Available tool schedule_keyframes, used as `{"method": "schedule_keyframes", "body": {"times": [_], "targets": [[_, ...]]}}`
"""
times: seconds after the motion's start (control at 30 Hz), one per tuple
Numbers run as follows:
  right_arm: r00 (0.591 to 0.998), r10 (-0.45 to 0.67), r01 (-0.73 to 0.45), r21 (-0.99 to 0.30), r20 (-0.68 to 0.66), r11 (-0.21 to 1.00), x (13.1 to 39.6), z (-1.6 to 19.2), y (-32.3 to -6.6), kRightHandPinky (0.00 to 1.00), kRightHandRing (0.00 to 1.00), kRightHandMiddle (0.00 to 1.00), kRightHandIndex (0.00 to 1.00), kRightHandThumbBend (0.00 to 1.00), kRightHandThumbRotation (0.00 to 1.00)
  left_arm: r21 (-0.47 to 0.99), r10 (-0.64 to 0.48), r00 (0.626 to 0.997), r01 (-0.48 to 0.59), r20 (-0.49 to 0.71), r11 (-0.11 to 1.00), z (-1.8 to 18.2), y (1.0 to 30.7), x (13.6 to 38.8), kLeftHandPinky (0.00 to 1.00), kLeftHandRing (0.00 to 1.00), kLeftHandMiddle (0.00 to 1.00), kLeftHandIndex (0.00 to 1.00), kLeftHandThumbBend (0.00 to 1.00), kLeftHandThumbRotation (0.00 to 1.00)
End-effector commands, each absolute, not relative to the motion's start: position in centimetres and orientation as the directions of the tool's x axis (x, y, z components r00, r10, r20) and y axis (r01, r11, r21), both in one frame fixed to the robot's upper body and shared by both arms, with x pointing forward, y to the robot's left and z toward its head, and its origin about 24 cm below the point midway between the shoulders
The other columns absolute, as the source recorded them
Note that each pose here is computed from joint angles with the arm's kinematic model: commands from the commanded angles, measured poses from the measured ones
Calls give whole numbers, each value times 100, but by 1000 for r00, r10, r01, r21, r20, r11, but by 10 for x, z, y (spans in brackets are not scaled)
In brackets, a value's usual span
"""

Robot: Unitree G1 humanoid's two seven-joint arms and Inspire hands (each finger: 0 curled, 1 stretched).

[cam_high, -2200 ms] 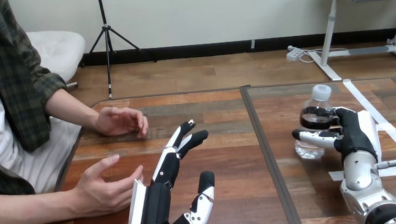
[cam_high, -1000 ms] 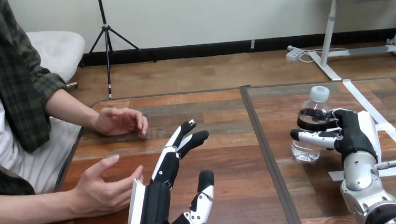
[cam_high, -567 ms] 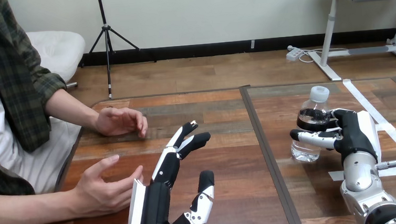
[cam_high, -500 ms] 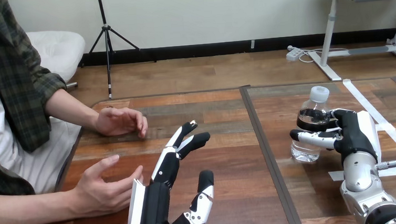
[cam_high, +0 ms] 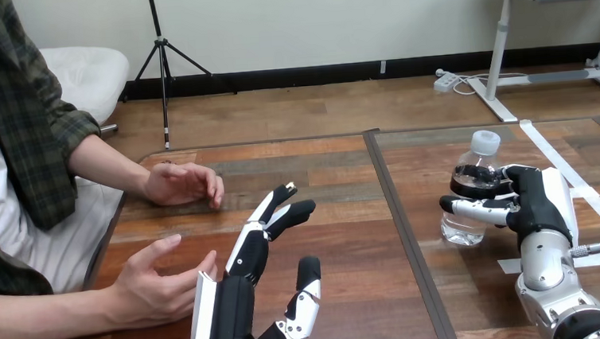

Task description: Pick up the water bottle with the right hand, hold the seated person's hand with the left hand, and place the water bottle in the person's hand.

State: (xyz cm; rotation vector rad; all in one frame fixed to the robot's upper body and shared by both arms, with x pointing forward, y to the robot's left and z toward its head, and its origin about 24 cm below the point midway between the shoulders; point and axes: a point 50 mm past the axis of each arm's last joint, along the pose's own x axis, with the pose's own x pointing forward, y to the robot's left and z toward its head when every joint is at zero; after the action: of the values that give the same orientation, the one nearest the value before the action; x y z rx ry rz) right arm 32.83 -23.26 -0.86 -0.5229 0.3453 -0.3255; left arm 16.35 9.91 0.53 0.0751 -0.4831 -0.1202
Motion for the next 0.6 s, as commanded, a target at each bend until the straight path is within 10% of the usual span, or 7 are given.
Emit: {"method": "schedule_keyframes", "body": {"times": [0.0, 0.57], "targets": [[921, -369, 261, -506, -125, 822, 348, 19, -225, 50, 53, 56, 56, 74, 0, 96, -123, 848, 85, 515, 992, 16, 97, 170, 85, 80, 79, 85, 13, 23], [923, -373, 283, -488, -96, 825, 348, 21, -223, 47, 51, 54, 54, 75, 0, 86, -129, 846, 98, 518, 991, 16, 97, 171, 85, 80, 80, 86, 13, 23]]}}
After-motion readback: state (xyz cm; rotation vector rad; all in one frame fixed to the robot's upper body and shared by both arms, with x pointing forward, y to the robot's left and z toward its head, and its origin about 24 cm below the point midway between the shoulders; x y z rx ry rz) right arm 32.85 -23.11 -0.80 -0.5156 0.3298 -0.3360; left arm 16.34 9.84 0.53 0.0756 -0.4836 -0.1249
